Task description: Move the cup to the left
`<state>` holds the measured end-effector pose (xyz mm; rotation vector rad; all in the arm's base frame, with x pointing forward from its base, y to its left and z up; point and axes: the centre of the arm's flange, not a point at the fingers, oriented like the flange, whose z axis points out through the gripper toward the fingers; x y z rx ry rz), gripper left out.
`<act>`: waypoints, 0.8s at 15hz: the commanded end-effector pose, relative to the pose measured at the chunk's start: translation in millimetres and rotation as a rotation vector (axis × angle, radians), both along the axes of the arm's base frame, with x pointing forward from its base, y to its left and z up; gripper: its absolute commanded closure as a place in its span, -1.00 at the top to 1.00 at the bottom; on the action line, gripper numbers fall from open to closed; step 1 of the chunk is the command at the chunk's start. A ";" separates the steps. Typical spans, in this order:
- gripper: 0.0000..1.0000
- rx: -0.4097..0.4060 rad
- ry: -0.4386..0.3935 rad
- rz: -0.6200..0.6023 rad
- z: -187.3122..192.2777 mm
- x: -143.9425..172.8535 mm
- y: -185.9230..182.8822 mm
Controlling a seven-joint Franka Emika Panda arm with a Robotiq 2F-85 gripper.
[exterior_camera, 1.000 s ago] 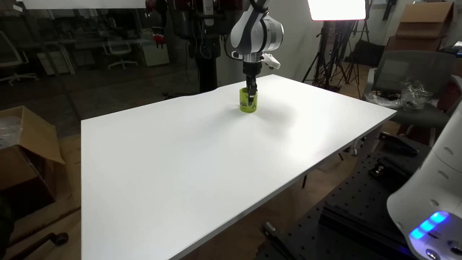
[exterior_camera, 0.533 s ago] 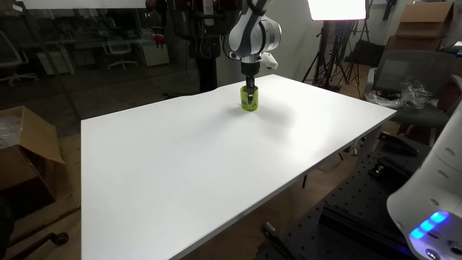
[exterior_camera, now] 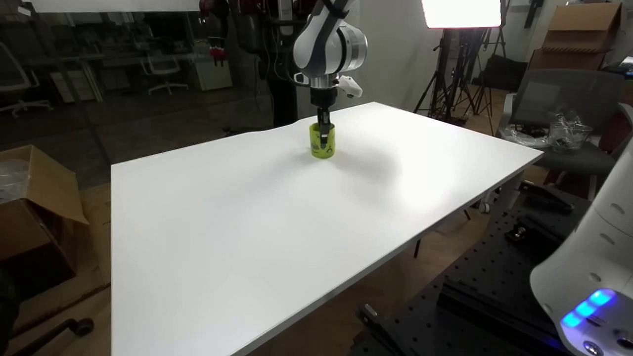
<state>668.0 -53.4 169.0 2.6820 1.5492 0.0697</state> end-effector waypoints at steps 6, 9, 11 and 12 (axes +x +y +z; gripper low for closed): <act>-0.95 0.093 0.019 0.260 25.5 -7.1 171.9; -0.95 0.067 0.030 0.292 22.4 -10.3 196.2; -0.95 0.047 0.033 0.297 17.7 -10.5 199.8; -0.95 0.037 0.036 0.298 15.8 -9.8 199.1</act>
